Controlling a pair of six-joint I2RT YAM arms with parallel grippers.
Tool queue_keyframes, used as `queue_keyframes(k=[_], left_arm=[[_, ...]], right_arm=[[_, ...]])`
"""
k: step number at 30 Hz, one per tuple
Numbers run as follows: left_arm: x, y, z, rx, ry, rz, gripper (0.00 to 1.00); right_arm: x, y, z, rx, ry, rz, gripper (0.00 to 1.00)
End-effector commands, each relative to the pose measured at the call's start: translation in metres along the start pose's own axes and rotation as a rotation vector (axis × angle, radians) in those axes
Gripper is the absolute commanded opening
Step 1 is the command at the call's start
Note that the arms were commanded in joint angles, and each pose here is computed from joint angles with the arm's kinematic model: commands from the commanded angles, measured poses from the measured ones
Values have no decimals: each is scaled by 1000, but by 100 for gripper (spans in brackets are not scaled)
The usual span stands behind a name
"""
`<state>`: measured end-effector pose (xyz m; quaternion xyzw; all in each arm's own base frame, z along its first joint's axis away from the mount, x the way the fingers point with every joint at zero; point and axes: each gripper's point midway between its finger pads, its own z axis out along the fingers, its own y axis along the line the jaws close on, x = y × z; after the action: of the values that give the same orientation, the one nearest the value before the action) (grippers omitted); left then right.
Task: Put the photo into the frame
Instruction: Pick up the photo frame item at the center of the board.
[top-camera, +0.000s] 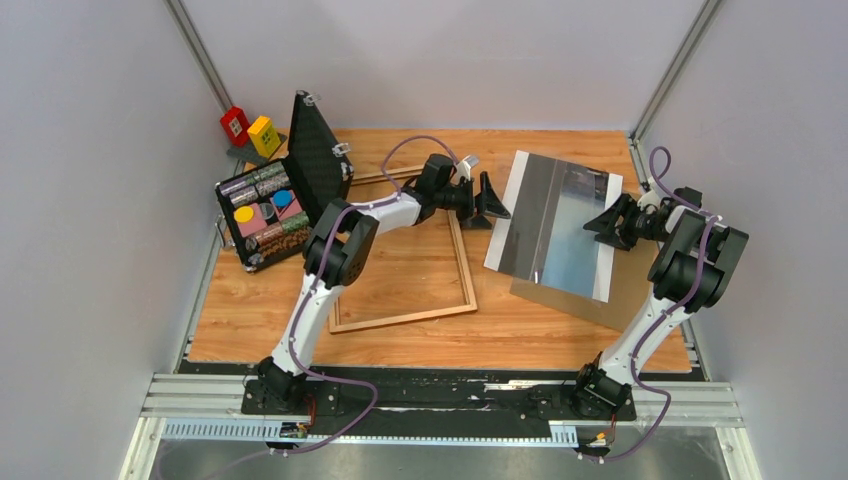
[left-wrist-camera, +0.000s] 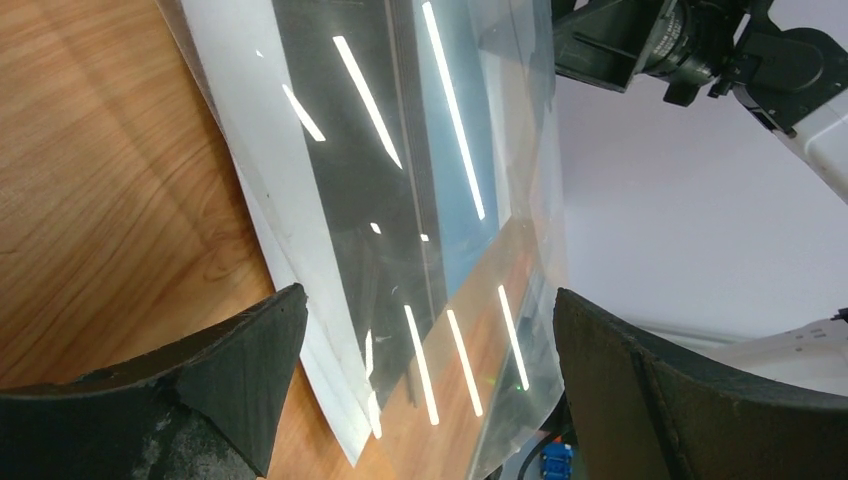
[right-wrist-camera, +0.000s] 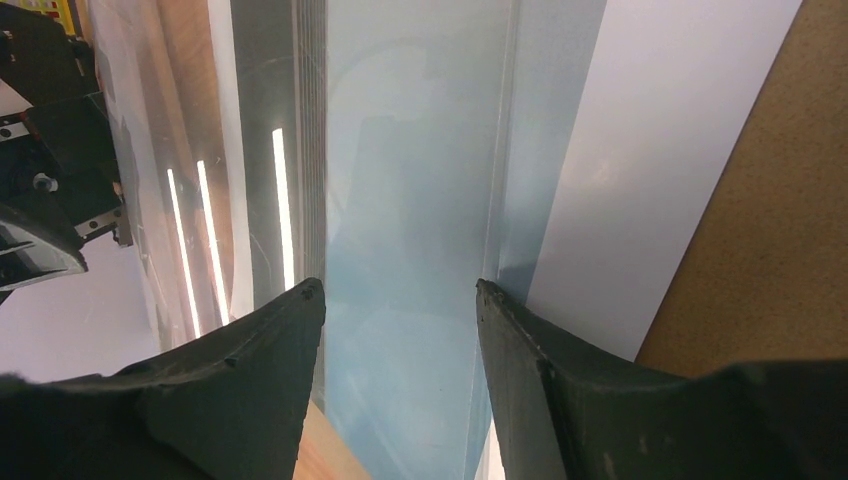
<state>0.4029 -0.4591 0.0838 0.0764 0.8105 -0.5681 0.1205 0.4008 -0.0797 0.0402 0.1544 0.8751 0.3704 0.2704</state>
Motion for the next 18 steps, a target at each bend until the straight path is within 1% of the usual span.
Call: queue_keyframes(k=[1, 10, 18], left_arm=[[-20, -60, -24, 95, -44, 98, 100], [-20, -65, -28, 94, -48, 106, 100], [-18, -66, -27, 113, -45, 85, 100]], right_arm=[[26, -11, 10, 32, 71, 71, 60], [24, -13, 10, 45, 67, 64, 60], [27, -14, 11, 46, 71, 75, 60]])
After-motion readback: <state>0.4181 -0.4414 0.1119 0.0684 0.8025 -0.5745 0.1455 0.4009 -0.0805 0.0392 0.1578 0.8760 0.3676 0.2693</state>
